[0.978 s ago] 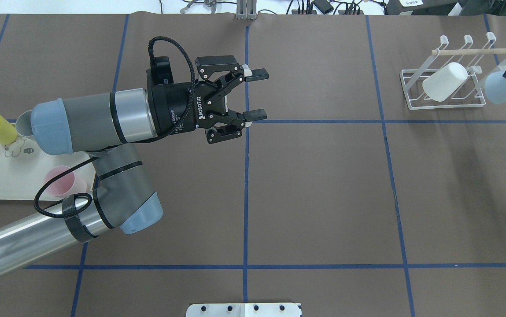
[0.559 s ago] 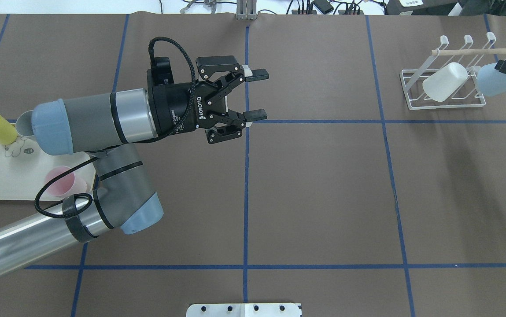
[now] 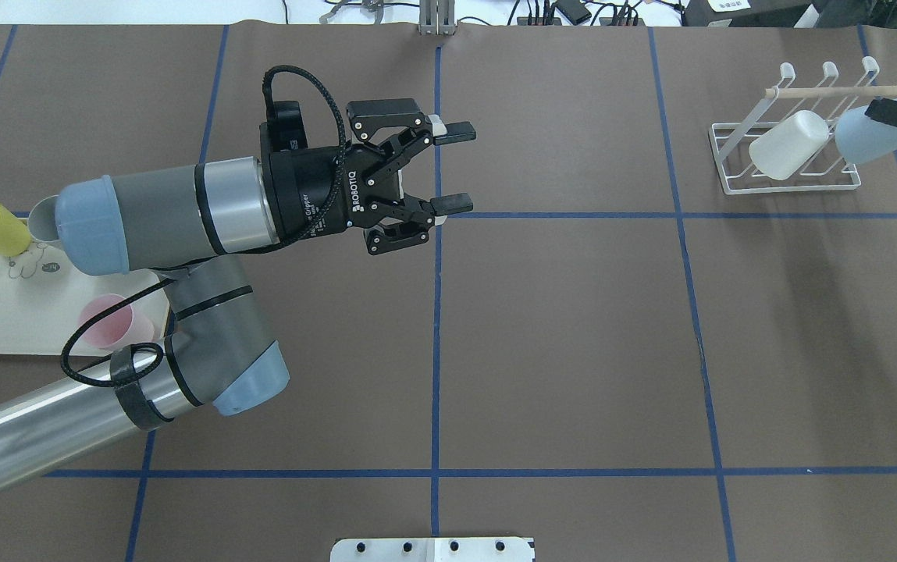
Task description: Transfer IKEA cup to right arm and place on rack
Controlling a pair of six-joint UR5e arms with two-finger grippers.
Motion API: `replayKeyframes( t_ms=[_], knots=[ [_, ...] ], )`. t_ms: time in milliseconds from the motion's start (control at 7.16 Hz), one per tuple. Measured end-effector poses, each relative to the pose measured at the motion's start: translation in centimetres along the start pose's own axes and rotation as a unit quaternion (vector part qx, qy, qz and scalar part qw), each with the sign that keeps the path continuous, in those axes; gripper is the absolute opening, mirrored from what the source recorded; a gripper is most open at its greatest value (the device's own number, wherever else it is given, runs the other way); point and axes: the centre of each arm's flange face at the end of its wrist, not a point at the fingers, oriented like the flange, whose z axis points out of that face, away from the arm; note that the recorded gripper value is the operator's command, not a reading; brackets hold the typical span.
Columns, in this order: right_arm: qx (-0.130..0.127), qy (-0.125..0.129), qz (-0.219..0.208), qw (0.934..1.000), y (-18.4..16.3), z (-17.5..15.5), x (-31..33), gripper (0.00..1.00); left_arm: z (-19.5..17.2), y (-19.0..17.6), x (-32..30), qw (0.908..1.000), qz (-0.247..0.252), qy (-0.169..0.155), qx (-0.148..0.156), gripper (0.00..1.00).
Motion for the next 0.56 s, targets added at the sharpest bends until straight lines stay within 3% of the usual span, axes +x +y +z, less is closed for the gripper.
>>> replayKeyframes(
  t_ms=[559],
  knots=[
    [-0.003, 0.005, 0.0, 1.0, -0.03, 1.09, 0.08, 0.0, 0.01, -0.15, -0.13, 1.0, 0.0, -0.001, 0.001, 0.79]
  ],
)
